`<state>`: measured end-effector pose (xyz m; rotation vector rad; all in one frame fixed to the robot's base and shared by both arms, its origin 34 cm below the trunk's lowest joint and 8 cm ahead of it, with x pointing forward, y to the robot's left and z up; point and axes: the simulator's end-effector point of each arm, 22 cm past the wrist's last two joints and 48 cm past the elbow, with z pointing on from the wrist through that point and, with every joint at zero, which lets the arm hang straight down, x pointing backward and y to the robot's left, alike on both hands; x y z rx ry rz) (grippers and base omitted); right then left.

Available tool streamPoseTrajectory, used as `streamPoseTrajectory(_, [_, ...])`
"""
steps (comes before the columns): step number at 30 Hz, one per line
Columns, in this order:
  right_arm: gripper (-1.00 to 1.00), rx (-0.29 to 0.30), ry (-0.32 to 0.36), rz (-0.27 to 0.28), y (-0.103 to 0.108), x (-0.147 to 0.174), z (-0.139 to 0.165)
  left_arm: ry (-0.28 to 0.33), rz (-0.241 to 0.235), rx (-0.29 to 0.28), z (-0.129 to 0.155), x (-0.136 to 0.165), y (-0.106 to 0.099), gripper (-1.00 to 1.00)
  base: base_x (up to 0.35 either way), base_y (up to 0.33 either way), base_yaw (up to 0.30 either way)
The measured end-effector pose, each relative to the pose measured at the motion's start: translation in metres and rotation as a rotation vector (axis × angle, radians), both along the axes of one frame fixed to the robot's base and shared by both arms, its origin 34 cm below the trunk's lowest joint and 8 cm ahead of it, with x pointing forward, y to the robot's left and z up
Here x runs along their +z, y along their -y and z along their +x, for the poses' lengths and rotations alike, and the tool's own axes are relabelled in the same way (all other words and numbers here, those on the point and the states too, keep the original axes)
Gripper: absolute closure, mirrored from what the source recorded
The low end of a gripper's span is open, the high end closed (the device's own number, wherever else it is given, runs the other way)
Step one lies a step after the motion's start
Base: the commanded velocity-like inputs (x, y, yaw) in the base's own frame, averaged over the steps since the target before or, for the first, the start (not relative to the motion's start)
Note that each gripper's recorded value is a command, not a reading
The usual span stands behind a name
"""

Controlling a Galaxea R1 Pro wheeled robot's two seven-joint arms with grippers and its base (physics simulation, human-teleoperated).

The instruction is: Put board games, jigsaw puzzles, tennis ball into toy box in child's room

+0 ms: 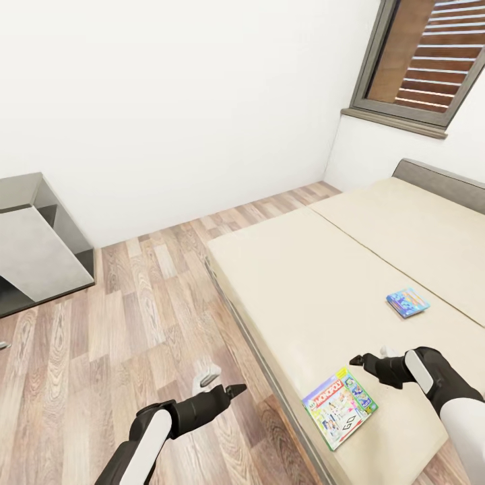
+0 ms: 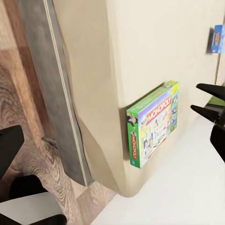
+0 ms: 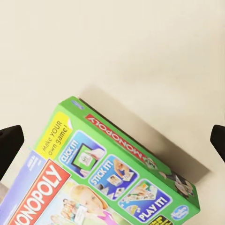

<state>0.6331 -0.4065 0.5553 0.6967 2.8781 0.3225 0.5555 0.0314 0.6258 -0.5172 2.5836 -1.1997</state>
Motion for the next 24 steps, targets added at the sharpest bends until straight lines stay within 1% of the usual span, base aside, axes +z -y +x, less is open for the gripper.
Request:
streamPoseTrajectory(11, [-1.0,-0.003,0.003,0.0,0.0012,0.0005,0.0013,-0.003,-0.002,-0.001,-0.0001,-0.0004,0.0002,-1.0,0.0,0.0,0.0])
streamPoseTrajectory(24, [-1.0,-0.004,-0.016,0.003,0.0012,-0.0072,-0.0036,-0.018,-0.001,-0.003,-0.0027,-0.0068,0.0003,-1.0,0.0,0.0,0.0])
